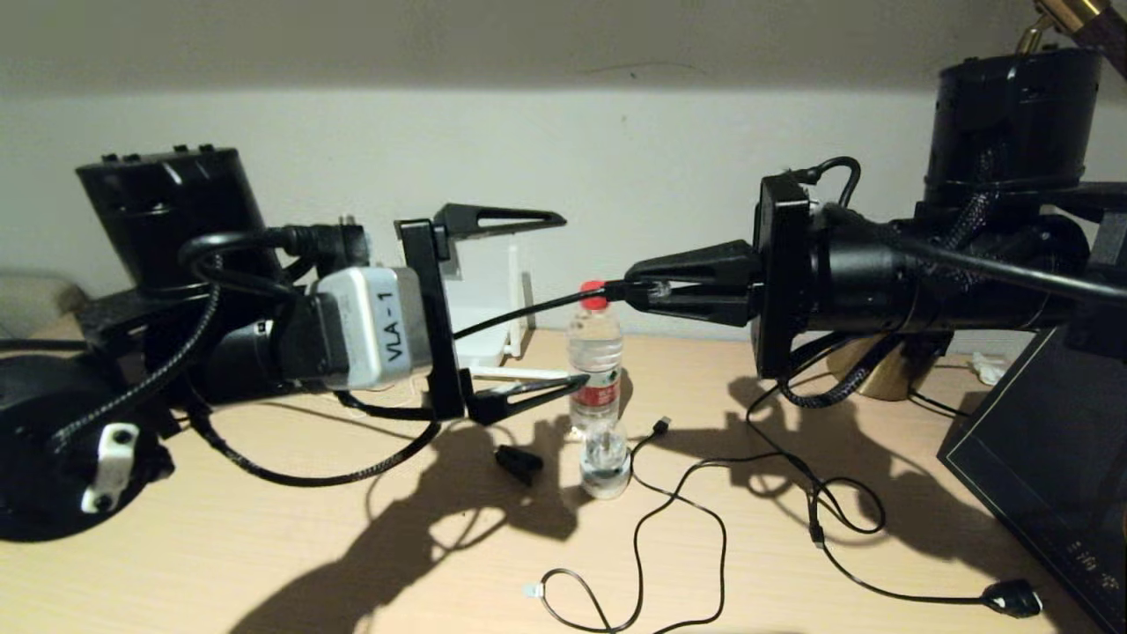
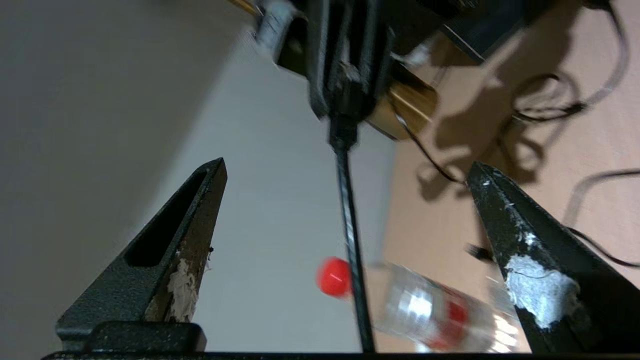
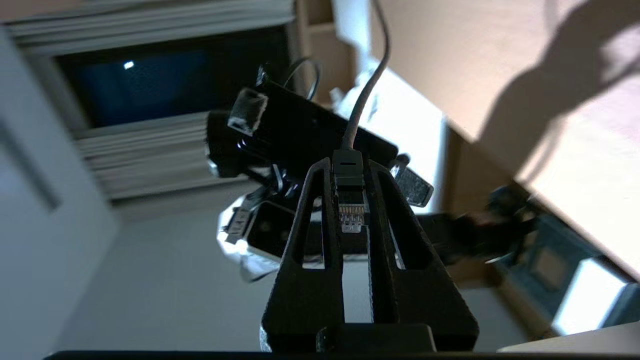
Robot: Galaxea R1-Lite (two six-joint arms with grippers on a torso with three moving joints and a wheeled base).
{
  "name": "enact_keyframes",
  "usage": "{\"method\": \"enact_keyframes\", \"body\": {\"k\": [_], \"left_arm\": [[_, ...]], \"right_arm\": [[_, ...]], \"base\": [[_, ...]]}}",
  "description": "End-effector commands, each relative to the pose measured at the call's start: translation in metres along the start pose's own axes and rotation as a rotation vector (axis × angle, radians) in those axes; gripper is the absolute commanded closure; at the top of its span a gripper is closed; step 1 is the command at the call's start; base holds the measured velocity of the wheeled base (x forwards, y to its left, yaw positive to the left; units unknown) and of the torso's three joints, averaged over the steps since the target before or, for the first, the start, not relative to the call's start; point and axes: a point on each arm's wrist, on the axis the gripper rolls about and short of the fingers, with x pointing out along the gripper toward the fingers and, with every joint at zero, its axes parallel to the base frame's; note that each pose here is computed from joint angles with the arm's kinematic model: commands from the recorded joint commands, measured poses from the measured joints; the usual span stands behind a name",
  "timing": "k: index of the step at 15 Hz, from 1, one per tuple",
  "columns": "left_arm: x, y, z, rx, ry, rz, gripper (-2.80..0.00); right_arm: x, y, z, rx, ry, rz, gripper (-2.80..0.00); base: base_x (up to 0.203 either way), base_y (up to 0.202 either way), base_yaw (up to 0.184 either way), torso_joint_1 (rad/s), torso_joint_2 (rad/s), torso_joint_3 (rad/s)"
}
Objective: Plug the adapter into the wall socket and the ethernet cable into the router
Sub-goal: Hand it to the other hand
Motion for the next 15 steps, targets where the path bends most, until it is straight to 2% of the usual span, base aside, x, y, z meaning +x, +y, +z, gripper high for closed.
{"method": "enact_keyframes", "body": {"k": [1,4,8,10,15], "left_arm": [[0.007,0.013,0.0,0.05,-0.051,0.025,-2.8],[0.017,0.015,-0.001,0.07,-0.09,0.029,-2.8],[0.02,0.014,-0.005,0.051,-0.089,0.025,-2.8],[0.025,0.024,-0.005,0.073,-0.1,0.047,-2.8],[0.029,0.024,-0.009,0.07,-0.097,0.046,-2.8]], "right_arm": [[0.004,0.007,0.008,0.027,0.025,0.025,0.0],[0.016,0.009,0.02,0.063,0.041,0.037,0.0],[0.009,0.007,0.028,0.115,0.031,0.035,0.0],[-0.003,0.009,0.033,0.129,0.066,0.048,0.0],[-0.003,0.008,0.033,0.151,0.082,0.048,0.0]], "base": [[0.0,0.0,0.0,0.0,0.0,0.0],[0.0,0.0,0.0,0.0,0.0,0.0],[0.0,0.0,0.0,0.0,0.0,0.0],[0.0,0.0,0.0,0.0,0.0,0.0],[0.0,0.0,0.0,0.0,0.0,0.0]]}}
